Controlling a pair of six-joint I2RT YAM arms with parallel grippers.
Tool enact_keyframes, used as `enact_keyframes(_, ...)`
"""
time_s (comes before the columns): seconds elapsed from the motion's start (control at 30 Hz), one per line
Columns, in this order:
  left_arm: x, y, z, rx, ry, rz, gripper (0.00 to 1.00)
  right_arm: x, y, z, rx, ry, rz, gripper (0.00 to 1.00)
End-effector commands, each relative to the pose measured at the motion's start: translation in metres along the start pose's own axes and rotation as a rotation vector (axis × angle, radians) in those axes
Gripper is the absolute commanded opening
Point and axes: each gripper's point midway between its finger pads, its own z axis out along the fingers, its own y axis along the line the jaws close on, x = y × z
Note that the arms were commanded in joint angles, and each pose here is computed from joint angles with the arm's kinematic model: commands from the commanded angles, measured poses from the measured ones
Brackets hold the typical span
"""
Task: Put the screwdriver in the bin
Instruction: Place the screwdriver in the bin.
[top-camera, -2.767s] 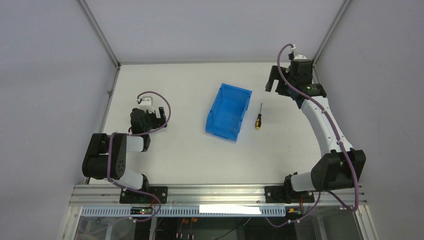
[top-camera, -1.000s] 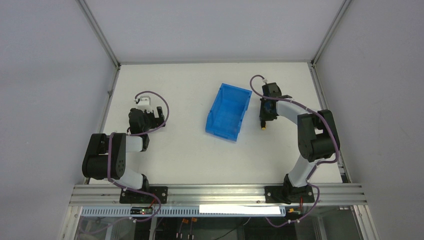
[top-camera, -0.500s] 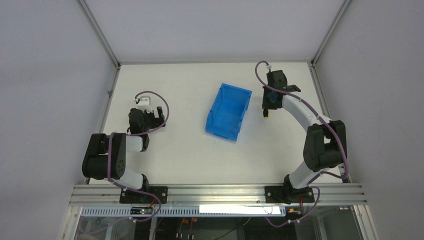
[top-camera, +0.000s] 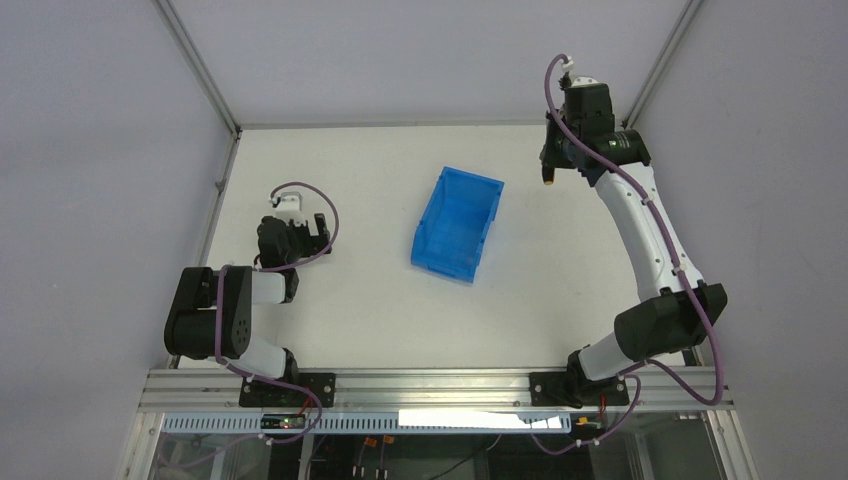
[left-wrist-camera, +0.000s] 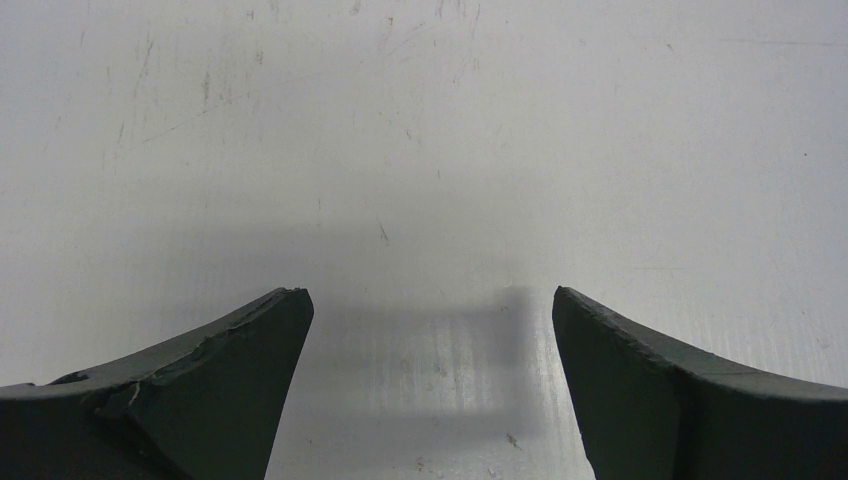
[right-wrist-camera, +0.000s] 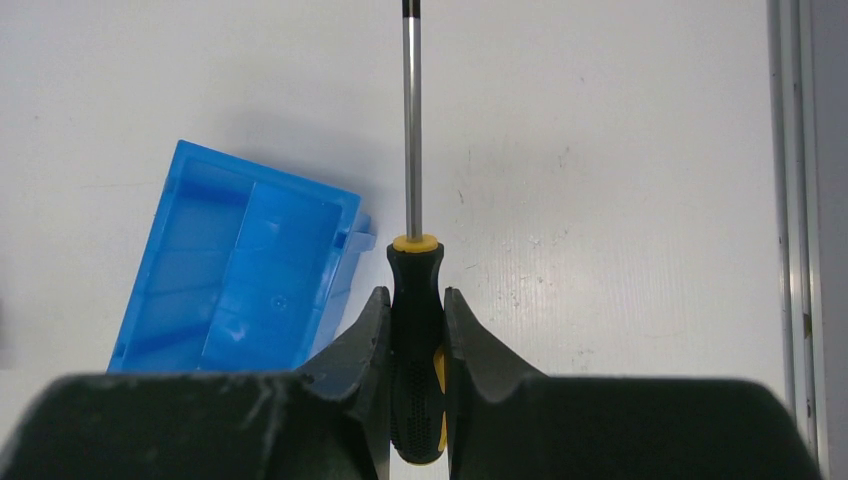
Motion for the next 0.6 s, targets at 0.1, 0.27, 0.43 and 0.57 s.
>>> enact_keyframes(0.1,-0.017,0.000,0.000,0.007,-0.062,-0.013,1.00,-0.020,0.000,-0.048,-0.027,-0.078,0.022,0.00)
enact_keyframes(0.27,-0.016,0.000,0.000,0.008,-0.061,-0.013,1.00,-0.018,0.011,-0.052,-0.081,-0.069,0.075,0.00)
enact_keyframes(0.43,-0.016,0.000,0.000,0.008,-0.062,-0.013,1.00,-0.015,0.036,-0.049,-0.139,-0.074,0.134,0.00)
enact_keyframes(0.57,-0.016,0.001,0.000,0.007,-0.062,-0.013,1.00,-0.011,0.060,-0.046,-0.169,-0.089,0.158,0.00)
